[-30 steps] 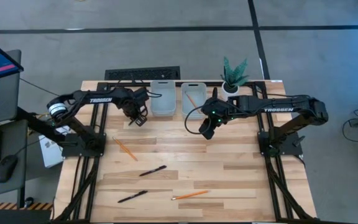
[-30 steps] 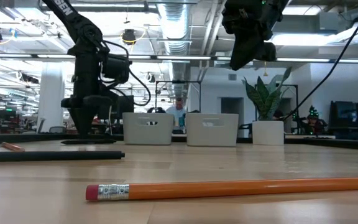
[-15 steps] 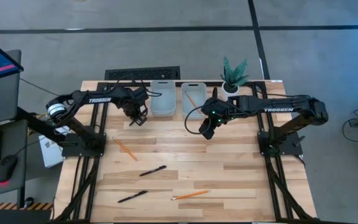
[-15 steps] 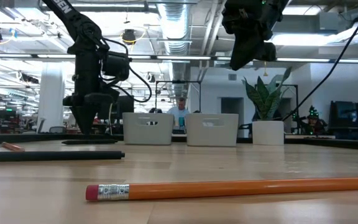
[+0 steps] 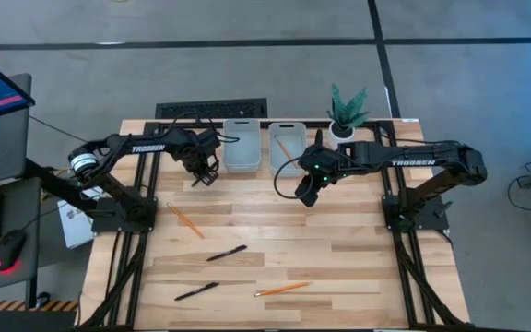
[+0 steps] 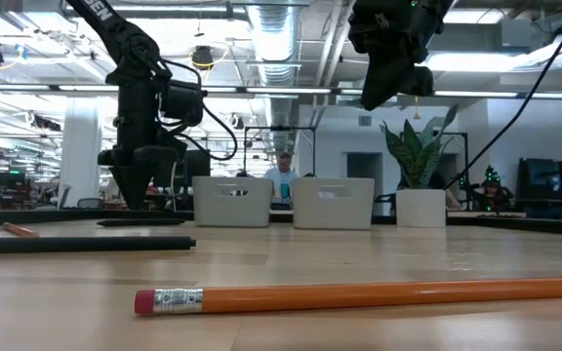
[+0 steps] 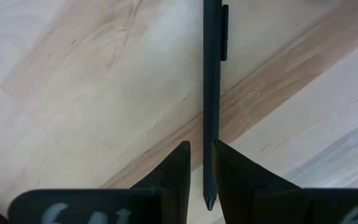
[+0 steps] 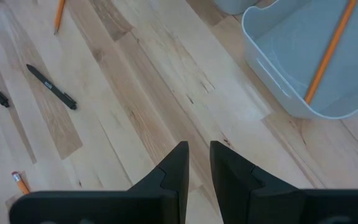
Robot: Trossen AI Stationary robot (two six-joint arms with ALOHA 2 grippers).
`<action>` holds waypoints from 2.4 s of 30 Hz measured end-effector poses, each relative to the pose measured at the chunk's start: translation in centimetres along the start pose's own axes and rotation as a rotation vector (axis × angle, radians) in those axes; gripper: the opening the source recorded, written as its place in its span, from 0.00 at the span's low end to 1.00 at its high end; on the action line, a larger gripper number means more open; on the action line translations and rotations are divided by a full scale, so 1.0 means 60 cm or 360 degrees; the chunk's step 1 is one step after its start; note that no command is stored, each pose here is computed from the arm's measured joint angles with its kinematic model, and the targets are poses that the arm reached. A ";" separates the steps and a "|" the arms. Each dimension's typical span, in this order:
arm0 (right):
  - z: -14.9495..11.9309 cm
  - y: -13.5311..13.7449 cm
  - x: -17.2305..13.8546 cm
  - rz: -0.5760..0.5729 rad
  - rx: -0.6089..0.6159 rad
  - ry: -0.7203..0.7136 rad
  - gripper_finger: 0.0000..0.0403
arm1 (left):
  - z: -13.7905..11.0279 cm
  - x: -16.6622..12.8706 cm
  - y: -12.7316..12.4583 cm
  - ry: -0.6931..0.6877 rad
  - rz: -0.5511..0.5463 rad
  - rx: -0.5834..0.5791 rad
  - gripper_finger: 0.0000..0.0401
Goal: Sort pens & pencils
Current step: Put the top black pen into the left gray bin
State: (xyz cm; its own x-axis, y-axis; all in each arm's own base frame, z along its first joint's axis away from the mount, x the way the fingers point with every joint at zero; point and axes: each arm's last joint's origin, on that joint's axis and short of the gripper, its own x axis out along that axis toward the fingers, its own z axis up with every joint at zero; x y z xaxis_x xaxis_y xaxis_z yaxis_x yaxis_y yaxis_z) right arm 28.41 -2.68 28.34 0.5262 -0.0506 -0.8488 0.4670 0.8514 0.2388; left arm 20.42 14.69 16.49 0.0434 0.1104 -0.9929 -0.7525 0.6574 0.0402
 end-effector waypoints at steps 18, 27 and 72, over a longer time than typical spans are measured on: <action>0.000 0.000 0.000 0.0000 0.0000 0.0000 0.22 | 0.000 0.000 0.000 -0.0001 0.0003 0.0106 0.14; 0.000 0.000 0.000 0.0000 -0.0009 -0.0001 0.22 | 0.000 0.000 0.000 0.0001 -0.0011 0.0099 0.14; 0.001 0.000 0.000 0.0003 -0.0014 -0.0006 0.22 | 0.004 -0.001 -0.001 -0.0043 -0.0017 0.0076 0.33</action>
State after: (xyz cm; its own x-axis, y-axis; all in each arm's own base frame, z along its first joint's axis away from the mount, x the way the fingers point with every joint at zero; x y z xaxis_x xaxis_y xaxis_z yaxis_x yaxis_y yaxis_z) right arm 28.45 -2.69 28.36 0.5297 -0.0511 -0.8466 0.4599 0.8560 0.2360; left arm 20.65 14.83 16.54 0.0697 0.1230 -0.9900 -0.7196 0.6935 0.0355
